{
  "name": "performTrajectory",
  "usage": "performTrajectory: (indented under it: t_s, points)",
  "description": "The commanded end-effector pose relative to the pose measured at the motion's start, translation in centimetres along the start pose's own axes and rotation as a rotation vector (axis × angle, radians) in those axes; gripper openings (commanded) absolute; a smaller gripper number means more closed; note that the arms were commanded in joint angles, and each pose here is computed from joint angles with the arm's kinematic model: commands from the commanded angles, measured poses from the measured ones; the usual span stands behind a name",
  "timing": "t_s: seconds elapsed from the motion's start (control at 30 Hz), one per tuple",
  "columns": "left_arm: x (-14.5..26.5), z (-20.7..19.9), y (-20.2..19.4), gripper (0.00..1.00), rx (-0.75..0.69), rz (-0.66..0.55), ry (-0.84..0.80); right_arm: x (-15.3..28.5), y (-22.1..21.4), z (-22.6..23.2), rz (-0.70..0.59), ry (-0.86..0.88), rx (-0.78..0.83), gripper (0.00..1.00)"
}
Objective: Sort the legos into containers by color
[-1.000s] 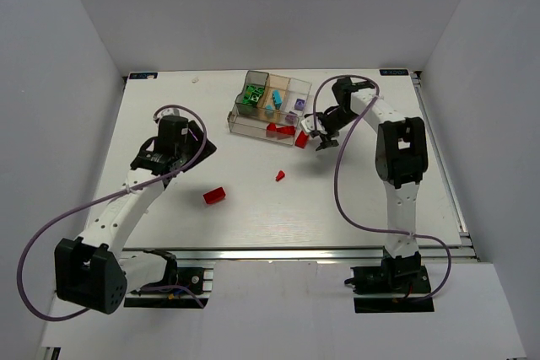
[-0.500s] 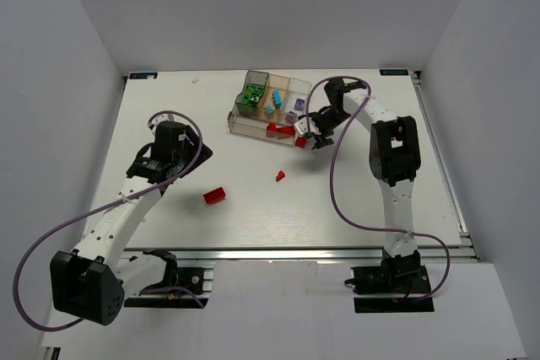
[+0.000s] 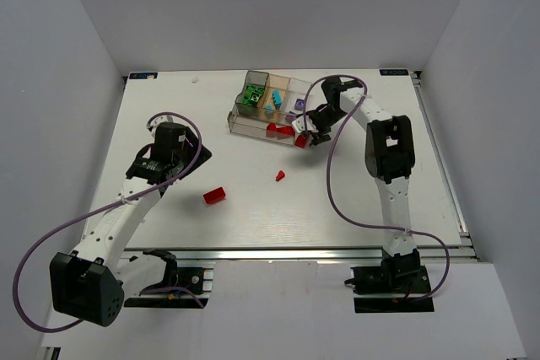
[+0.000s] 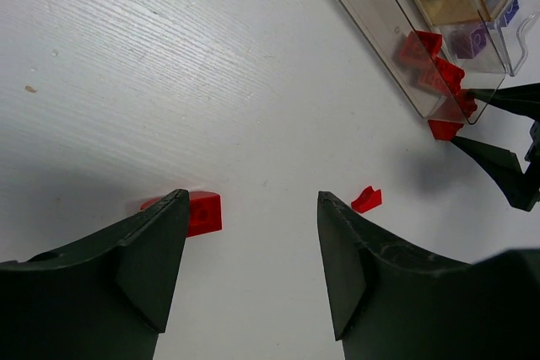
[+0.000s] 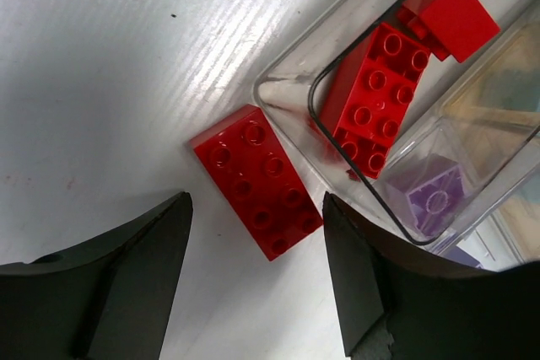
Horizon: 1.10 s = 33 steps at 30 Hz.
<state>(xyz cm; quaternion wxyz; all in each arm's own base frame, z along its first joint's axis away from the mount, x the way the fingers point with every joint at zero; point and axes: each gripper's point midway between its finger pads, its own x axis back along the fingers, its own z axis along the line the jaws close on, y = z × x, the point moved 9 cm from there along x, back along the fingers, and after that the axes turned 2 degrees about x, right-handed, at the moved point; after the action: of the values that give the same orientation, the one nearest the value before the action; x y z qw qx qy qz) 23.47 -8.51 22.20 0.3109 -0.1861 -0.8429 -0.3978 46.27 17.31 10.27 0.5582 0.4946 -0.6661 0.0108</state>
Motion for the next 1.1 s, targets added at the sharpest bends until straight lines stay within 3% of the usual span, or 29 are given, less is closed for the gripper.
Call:
performTrajectory:
  t_s: [0.0,0.3,0.57,0.93,1.07]
  points:
    - [0.5,-0.1,0.3,0.72,0.007,-0.025,0.003,-0.1,0.3,-1.6,0.010,0.012,0.211,0.68]
    - [0.5,0.1,0.3,0.72,0.008,-0.022,0.015,-0.7,0.3,-1.4,0.023,0.050,0.257,0.62]
    - [0.4,0.1,0.2,0.72,0.012,-0.026,0.010,-0.5,0.8,0.9,0.023,0.193,0.240,0.51]
    - [-0.1,0.2,-0.1,0.72,0.010,-0.014,0.001,0.0,1.9,3.6,0.034,0.224,0.181,0.54]
    - [0.2,0.3,-0.1,0.72,0.010,-0.021,0.007,0.1,1.8,3.1,0.044,0.210,0.121,0.48]
